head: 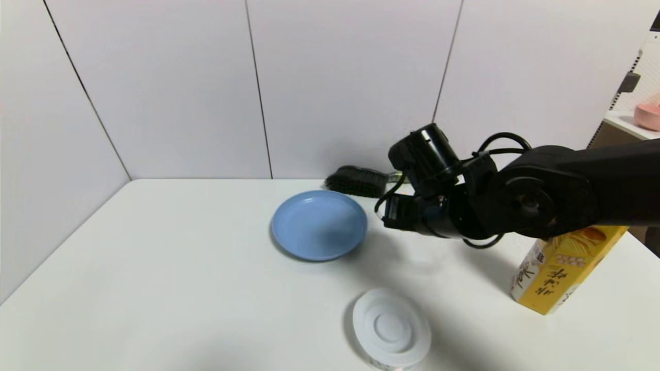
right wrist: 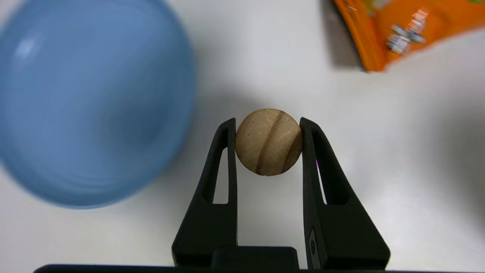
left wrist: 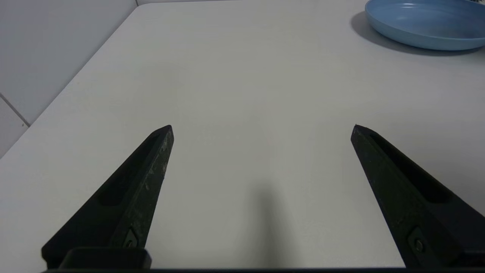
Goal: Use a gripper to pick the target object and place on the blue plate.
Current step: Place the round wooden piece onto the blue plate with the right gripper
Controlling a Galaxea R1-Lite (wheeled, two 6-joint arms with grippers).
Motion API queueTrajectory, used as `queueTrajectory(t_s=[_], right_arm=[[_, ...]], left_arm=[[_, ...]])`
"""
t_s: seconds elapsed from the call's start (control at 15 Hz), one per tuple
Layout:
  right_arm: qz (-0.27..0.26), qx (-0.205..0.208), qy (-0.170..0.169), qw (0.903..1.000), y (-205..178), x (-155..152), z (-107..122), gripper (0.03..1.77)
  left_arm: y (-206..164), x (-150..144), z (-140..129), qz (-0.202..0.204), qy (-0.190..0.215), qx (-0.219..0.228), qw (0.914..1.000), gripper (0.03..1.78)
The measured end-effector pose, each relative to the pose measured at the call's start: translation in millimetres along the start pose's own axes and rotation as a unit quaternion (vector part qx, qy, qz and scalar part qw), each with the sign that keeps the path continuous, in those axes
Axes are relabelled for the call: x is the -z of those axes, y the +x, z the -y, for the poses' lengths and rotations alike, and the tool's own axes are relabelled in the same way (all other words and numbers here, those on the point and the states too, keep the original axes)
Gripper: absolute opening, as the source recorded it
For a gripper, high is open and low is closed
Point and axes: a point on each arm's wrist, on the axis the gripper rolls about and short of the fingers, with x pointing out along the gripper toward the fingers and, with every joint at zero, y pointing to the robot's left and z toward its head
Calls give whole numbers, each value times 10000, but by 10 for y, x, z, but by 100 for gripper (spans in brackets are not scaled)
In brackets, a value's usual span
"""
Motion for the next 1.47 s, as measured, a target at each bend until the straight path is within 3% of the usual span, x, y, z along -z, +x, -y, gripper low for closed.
queueTrajectory(t_s=[0.33,0.67,1.07,1.27,1.47], right_arm=[[216,-647,-275,9973,30,30,-604,46],[160,-686,-372,9968,207,139,-784,46],[67,-552,-416,9976,340,188,-771,111],[106,-535,-367,9978,251,109,-705,131],[75,-446,-386,9982,-36,-30,-499,143]], left_arm=[[0,0,0,0,0,0,10000,169],[0,0,0,0,2,-2,10000,169],[0,0,0,0,2,0,10000,169],[0,0,0,0,2,0,10000,169],[0,0,0,0,2,-2,10000,169]])
